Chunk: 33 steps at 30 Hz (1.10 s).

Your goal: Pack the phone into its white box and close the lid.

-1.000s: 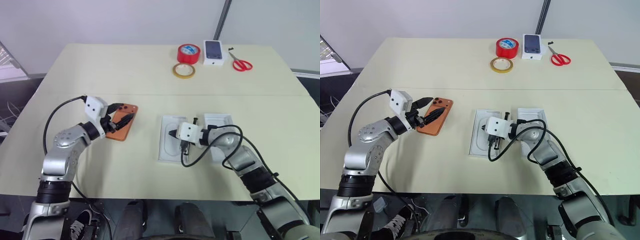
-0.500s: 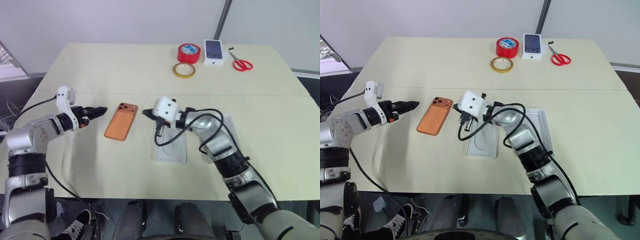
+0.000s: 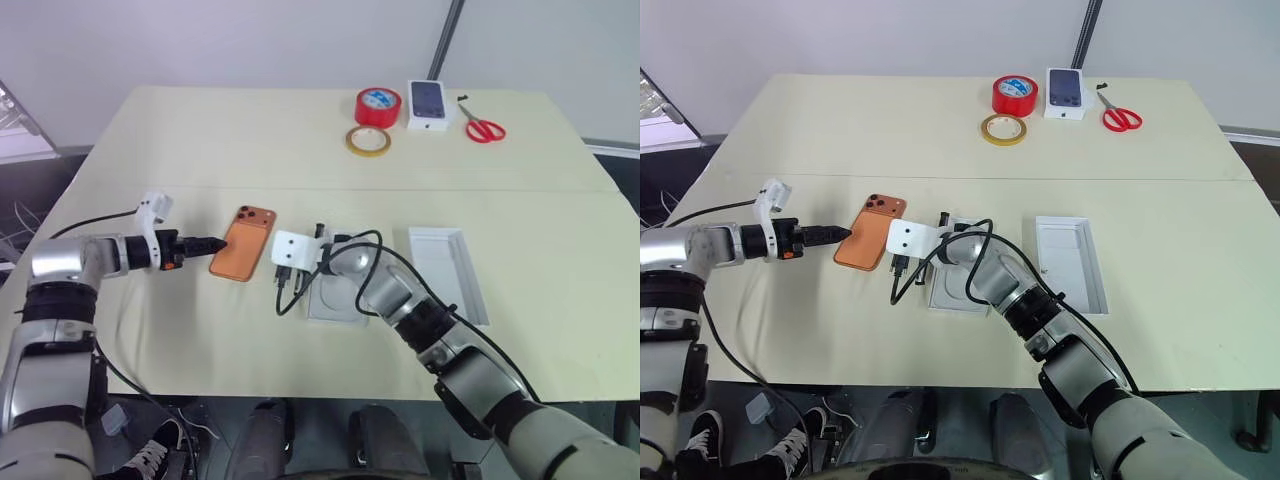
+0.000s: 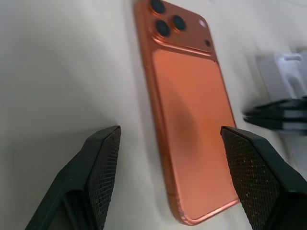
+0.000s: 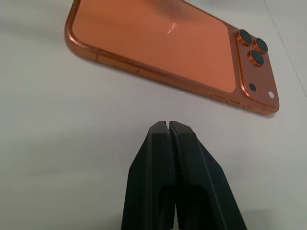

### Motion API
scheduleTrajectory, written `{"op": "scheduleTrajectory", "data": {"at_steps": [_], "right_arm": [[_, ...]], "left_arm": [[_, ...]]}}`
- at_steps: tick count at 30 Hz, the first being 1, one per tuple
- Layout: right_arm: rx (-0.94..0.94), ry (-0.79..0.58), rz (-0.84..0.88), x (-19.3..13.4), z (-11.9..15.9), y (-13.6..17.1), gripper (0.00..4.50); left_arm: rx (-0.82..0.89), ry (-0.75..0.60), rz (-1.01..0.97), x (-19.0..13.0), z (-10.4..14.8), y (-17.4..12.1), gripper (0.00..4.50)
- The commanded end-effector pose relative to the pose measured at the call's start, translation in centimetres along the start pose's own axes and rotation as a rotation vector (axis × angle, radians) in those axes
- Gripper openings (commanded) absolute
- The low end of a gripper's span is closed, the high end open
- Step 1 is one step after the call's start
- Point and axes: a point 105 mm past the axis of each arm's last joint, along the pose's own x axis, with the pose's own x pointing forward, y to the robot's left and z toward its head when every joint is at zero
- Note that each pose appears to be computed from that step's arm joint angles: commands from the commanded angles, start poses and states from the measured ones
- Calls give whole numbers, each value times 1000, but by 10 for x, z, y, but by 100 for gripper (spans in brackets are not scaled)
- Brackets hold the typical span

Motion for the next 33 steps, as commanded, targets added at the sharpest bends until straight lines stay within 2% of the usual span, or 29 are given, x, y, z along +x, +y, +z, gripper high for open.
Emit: {"op": "scheduleTrajectory", "data": {"at_steps": [1, 5, 10, 15, 21, 25, 30, 33], "right_arm": [[-20, -16, -12, 1, 9, -4, 11], [-17, -17, -17, 1, 8, -5, 11], [-13, -16, -19, -1, 7, -7, 11], [-20, 2, -23, -2, 1, -8, 11], [-23, 0, -26, -3, 1, -9, 11], [-32, 11, -26, -4, -3, -9, 11], [-39, 18, -20, -5, -6, -7, 11], [-32, 16, -5, -7, -6, -6, 11]], "left_arm": [[-52, 89, -14, 11, -24, 2, 349], [-74, 160, -103, 36, -43, -10, 349], [-86, 183, -153, 43, -47, -19, 349], [-67, 184, -194, 56, -39, -33, 349], [-87, 237, -247, 58, -53, -43, 349], [-142, 213, -269, 63, -50, -50, 349], [-150, 182, -234, 65, -43, -45, 349], [-111, 164, -127, 66, -31, -34, 349]]}}
